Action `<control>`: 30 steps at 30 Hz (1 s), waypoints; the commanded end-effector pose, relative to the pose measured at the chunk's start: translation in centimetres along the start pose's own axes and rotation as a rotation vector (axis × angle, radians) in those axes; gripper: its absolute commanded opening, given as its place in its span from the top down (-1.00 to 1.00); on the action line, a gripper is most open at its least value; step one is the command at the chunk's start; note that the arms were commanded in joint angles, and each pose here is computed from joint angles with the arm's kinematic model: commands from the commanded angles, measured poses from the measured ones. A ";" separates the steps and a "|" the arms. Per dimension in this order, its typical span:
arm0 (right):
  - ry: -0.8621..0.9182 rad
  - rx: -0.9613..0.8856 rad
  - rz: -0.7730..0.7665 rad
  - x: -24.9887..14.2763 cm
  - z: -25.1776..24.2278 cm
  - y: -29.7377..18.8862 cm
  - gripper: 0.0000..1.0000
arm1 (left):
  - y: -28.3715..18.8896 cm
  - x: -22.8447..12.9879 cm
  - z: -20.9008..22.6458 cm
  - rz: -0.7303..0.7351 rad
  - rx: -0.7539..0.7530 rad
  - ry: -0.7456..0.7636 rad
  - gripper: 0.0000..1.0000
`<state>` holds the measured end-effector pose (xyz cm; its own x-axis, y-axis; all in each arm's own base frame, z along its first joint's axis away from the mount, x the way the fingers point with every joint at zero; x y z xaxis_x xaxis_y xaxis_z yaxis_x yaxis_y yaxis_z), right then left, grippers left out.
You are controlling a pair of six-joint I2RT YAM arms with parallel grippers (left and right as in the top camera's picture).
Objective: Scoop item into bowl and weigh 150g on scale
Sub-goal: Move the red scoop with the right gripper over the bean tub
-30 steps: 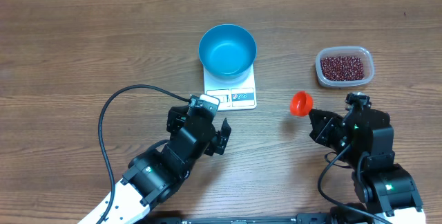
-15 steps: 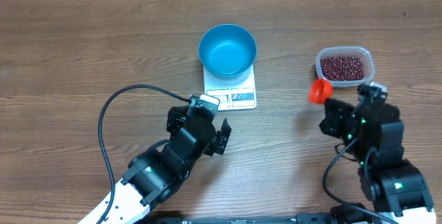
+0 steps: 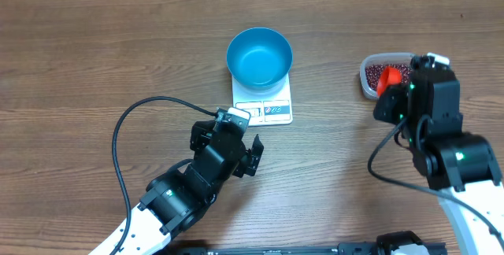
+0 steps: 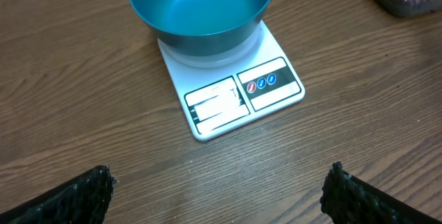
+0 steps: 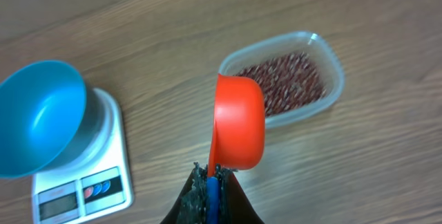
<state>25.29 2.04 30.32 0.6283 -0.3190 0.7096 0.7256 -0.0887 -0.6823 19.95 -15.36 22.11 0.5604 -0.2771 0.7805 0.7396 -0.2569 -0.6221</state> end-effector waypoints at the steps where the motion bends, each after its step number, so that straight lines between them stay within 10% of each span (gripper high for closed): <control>1: -0.108 -0.067 -0.065 1.8 0.0 -0.3 0.93 | -0.1 -0.2 -0.2 0.001 -0.009 -0.010 -0.99; 30: -0.171 -0.321 0.055 2.5 -2.9 10.4 0.93 | -0.1 -0.2 -0.2 0.002 -0.009 -0.010 -0.99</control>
<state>32.98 -1.96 23.68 0.7386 -0.1535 0.6564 0.5581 -0.4068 -0.7232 19.94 -15.36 22.10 0.5606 -0.2773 0.7803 0.7394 -0.2567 -0.6224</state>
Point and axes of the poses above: each gripper's point midway between its finger pads, its own y axis out along the fingers, its own z axis along the line the jaws close on, x = y × z, the point moved 8 cm from there along -y, back along the fingers, and after that the axes turned 3 degrees about y, right-handed, at the moved point
